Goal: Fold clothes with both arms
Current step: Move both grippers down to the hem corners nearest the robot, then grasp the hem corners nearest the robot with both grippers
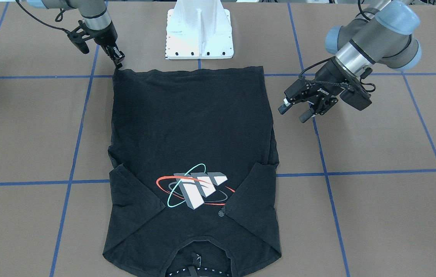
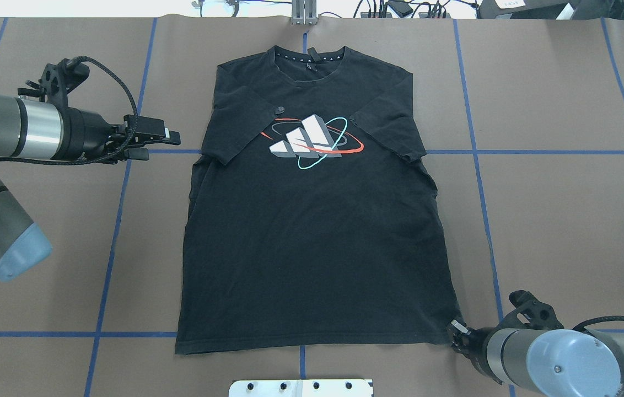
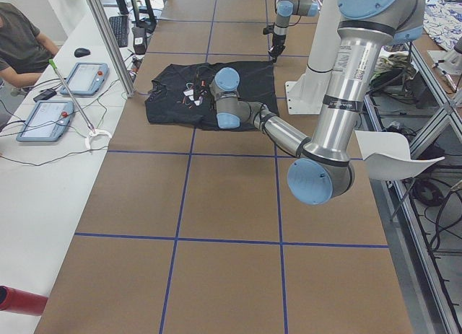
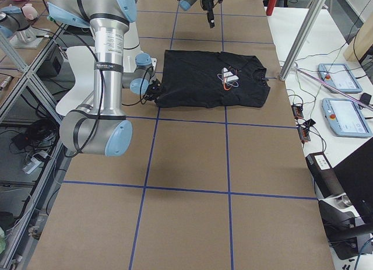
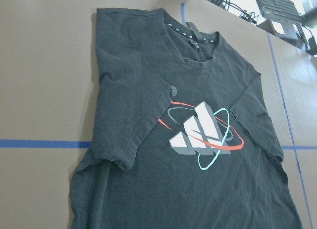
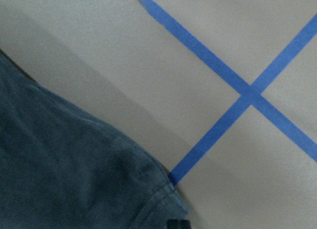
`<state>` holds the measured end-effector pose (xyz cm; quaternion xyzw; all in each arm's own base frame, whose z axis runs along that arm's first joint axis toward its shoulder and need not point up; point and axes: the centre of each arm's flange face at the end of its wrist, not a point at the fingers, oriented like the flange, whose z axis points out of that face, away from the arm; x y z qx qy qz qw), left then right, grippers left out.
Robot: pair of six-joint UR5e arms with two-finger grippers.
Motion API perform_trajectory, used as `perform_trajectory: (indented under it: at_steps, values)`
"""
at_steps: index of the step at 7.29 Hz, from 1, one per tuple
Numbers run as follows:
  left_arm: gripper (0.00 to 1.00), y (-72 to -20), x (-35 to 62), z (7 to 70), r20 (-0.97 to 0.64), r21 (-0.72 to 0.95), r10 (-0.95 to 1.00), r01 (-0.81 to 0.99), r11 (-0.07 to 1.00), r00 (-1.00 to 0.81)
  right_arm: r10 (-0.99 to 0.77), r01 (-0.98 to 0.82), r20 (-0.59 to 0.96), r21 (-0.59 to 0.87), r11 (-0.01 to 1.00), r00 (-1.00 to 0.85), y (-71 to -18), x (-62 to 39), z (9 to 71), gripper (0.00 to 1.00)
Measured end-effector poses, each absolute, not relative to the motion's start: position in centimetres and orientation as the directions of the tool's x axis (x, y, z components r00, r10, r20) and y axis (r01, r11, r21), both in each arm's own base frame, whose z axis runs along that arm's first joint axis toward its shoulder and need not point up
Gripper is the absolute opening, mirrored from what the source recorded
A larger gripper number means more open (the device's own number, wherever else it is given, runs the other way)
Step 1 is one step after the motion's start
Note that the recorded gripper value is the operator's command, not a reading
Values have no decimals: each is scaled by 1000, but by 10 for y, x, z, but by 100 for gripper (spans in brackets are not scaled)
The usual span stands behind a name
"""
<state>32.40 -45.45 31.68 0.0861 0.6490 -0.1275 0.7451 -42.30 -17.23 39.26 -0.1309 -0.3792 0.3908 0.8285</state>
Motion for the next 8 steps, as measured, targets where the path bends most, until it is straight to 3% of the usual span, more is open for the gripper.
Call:
perform_trajectory:
  at_steps: [4,8]
  values:
    - [87,-306,377,332,-881,-333,-414,320,887,229,742,-538,528,-516,666,412,-169,-397,386,0]
    - [79,-182,441,357,-770,-386,-499,333,860,398,741,-537,528,-515,668,415,-169,-396,386,0]
